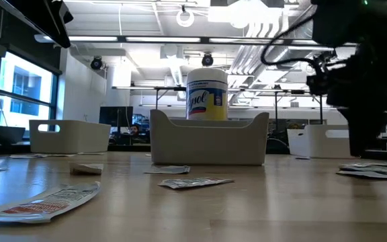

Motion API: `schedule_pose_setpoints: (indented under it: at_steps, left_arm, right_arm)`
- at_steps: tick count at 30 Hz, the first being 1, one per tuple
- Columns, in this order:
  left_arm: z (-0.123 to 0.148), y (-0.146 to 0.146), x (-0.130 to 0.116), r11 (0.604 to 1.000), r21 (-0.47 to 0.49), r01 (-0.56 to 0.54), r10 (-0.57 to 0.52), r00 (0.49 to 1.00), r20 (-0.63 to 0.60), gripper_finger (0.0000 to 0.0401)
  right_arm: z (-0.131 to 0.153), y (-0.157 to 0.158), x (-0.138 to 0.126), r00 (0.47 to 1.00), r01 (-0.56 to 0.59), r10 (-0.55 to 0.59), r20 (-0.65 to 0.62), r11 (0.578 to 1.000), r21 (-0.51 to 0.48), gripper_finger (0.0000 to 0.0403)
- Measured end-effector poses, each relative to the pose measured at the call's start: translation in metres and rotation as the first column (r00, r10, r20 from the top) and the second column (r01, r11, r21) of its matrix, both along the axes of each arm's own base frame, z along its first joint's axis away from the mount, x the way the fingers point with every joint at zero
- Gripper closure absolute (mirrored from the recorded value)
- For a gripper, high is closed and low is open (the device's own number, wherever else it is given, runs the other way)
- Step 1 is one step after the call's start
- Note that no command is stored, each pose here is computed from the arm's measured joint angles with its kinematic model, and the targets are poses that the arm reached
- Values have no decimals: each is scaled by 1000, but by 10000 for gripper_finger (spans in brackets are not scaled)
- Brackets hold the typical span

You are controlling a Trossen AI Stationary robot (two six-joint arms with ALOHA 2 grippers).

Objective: Pick & Place First Aid Supplies
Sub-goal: Put the ointment pad into the white bin

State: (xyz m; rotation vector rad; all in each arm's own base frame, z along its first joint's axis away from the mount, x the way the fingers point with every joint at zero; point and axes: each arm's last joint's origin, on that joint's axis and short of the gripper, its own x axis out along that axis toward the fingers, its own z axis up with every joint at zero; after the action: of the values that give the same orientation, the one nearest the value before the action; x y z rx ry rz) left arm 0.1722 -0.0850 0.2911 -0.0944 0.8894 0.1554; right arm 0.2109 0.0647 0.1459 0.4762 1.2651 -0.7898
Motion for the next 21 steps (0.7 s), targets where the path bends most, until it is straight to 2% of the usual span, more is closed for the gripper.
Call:
schedule_pose_setpoints:
  at_steps: [3,8,21]
  left_arm:
    - [0,0,0,1000,0,0,0,1000,0,235]
    - [0,0,0,1000,0,-1,1,1000,0,235]
    - [0,0,0,1000,0,-1,1,1000,0,235]
  right_arm:
    - [-6,-3,-3,1000,20,-20,0,1000,-6,321]
    - [-16,-4,-5,999,-16,16,40,1000,-1,295]
    - [-12,-1,0,998,-21,19,67,999,28,313]
